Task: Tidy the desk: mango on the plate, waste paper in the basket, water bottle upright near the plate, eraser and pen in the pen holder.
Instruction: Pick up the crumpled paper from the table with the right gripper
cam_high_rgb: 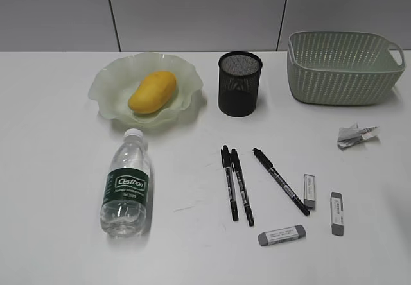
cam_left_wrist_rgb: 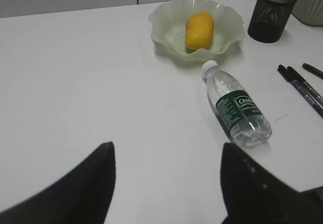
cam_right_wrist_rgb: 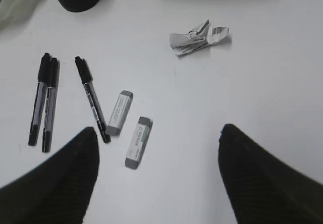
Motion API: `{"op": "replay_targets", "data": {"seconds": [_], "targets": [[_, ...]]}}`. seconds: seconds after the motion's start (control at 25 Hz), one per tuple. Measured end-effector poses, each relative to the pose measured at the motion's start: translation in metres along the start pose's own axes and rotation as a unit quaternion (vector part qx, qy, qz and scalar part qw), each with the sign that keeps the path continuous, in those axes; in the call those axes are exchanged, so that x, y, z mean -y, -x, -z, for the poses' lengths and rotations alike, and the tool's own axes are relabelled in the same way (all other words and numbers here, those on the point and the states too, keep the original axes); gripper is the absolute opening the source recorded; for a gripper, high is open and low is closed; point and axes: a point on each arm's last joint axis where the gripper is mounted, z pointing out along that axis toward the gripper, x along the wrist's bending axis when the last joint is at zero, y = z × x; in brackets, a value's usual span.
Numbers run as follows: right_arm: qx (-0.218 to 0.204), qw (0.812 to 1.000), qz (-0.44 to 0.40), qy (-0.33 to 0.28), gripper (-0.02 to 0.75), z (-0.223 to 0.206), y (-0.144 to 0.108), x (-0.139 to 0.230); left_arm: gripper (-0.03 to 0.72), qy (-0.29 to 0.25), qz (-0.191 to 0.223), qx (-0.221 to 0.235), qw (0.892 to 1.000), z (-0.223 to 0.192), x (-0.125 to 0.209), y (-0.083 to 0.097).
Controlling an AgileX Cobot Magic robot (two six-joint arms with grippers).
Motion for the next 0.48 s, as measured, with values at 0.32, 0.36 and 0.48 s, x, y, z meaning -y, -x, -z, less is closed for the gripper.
{"op": "replay_targets", "data": {"seconds": [0.32,0.36,0.48], "targets": [[0.025,0.987,-0.054,-0.149,0.582,-0.156,0.010,-0.054,0.486,0.006,0.001,0.000,1.000,0.002,0.001,0.000],[0.028,0.985,-0.062,-0.157,0.582,-0.171,0.011,-0.058,0.483,0.006,0.001,0.000,1.000,0.002,0.001,0.000],[0.046,0.976,-0.089,-0.195,0.582,-0.221,0.018,-0.058,0.479,0.006,0.001,0.000,1.000,0.002,0.001,0.000]]}}
